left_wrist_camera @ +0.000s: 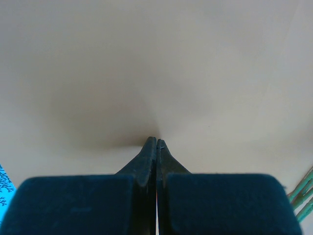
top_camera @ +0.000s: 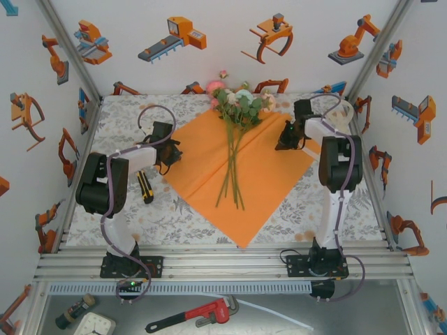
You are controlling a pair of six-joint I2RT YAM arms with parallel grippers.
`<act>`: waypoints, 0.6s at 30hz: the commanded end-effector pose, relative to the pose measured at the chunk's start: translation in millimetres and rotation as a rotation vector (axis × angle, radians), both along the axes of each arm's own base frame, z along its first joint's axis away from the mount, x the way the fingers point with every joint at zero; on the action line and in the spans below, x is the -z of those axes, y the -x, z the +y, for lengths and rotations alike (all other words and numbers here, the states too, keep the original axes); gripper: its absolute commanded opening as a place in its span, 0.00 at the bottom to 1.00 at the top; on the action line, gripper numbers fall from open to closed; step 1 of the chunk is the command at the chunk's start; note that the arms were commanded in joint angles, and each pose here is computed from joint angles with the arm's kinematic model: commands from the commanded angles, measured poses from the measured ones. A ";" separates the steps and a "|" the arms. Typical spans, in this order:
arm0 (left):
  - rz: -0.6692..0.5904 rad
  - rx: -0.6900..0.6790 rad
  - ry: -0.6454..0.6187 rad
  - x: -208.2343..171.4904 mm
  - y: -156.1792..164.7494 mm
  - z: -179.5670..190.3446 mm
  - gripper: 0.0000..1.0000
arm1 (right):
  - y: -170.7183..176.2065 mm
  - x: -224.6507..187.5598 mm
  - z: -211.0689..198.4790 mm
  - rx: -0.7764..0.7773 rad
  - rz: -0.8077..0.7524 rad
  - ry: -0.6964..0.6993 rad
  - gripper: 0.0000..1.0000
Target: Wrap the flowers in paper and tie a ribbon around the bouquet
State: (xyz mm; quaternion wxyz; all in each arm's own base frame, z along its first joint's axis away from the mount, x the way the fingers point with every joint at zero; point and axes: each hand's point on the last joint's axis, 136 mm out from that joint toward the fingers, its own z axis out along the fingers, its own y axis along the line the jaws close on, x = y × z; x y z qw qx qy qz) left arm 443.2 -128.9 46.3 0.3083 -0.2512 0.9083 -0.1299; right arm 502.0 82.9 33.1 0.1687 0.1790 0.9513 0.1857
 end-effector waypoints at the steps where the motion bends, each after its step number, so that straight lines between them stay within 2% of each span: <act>1: 0.032 0.034 -0.011 5.3 11.4 3.6 0.00 | 16.6 -16.5 -9.3 -0.001 0.015 0.048 0.00; 6: -0.073 0.108 0.018 -41.3 4.7 -7.2 0.14 | 29.6 -75.8 -6.7 -0.017 -0.090 0.029 0.11; 9: -0.153 0.170 0.021 -75.2 7.2 -15.7 0.22 | 51.1 -109.5 -12.3 0.015 -0.148 0.036 0.16; 14: -0.290 0.412 -0.002 -124.8 36.9 -48.2 0.36 | 124.0 -118.6 -25.8 0.139 -0.153 0.029 0.30; 18: -0.312 0.487 0.038 -131.7 78.4 -63.1 0.41 | 198.1 -95.1 -25.5 0.220 -0.096 -0.001 0.43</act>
